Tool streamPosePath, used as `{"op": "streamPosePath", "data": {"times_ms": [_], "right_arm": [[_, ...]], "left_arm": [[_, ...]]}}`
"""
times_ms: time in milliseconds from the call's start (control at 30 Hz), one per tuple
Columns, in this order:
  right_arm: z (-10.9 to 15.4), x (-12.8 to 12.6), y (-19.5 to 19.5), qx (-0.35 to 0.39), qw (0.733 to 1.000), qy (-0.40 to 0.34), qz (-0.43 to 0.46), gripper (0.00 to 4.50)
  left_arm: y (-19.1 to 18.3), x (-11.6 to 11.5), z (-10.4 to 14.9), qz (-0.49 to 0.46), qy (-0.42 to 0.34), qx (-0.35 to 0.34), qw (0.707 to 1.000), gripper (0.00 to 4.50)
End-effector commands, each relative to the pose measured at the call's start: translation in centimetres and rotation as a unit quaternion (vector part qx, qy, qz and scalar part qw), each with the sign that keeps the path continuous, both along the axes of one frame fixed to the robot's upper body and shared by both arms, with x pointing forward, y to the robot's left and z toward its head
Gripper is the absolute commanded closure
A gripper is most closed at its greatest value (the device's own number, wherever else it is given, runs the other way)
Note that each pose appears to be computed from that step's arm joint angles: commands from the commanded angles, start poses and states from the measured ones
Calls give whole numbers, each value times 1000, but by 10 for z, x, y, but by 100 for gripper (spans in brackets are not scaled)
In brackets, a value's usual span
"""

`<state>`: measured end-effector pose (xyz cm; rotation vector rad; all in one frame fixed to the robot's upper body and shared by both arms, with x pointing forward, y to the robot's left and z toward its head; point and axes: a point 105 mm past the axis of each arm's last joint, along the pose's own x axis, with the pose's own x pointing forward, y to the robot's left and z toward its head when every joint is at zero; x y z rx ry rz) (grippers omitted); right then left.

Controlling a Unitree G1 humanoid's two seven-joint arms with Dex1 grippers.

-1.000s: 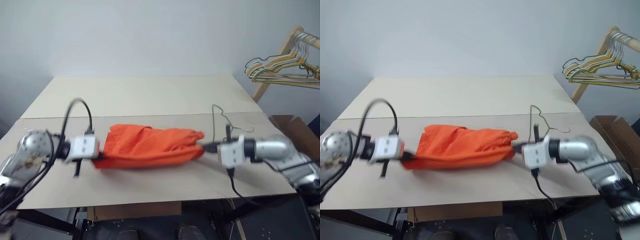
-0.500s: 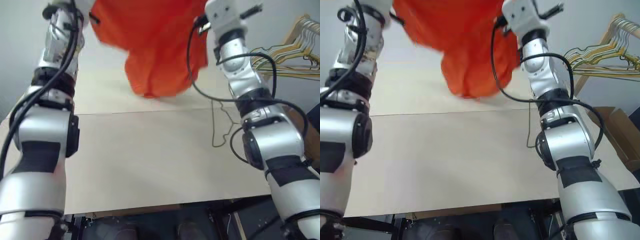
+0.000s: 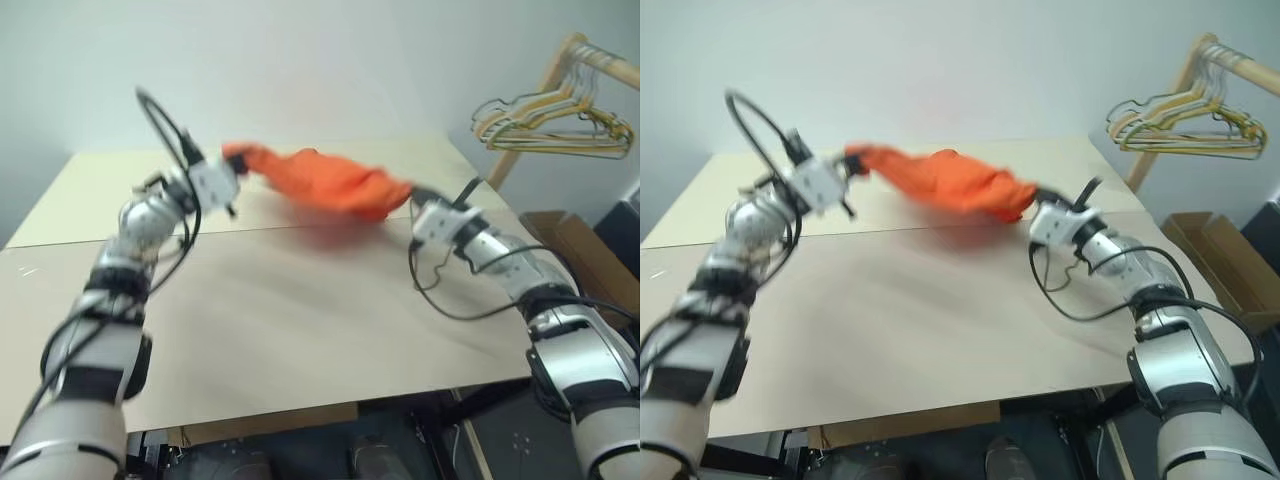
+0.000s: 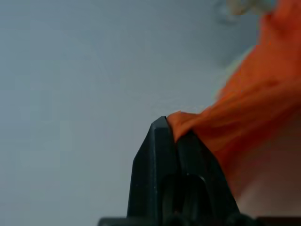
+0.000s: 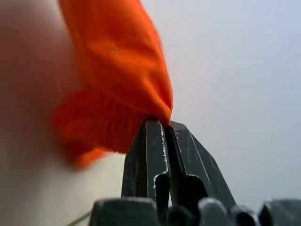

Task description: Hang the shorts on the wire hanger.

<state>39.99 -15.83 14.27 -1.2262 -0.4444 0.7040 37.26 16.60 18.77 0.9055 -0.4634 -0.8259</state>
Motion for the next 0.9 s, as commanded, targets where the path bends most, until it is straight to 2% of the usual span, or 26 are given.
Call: {"op": "streamPosePath", "data": {"times_ms": [33,100,233,433,600,700,900], "right_arm": [[-23,-20,5,-96,992,43,72,450],[-35,-25,3,-130,986,59,82,450],[-46,-32,2,-170,978,68,102,450],[-60,-45,-1,-231,961,59,138,450],[-61,-58,-6,-226,960,56,156,450],[-61,-75,-13,-219,958,61,173,450],[-63,-115,-22,-207,956,80,192,450]], "left_arm": [[2,-47,-11,-74,89,65,991,448],[10,-68,-31,-76,162,102,979,448],[30,-115,-64,-84,292,206,930,448],[50,-169,-84,-89,424,323,841,448],[34,-187,-86,-110,436,310,838,448],[22,-194,-88,-113,438,288,844,448],[21,-210,-91,-130,452,292,833,448]]}}
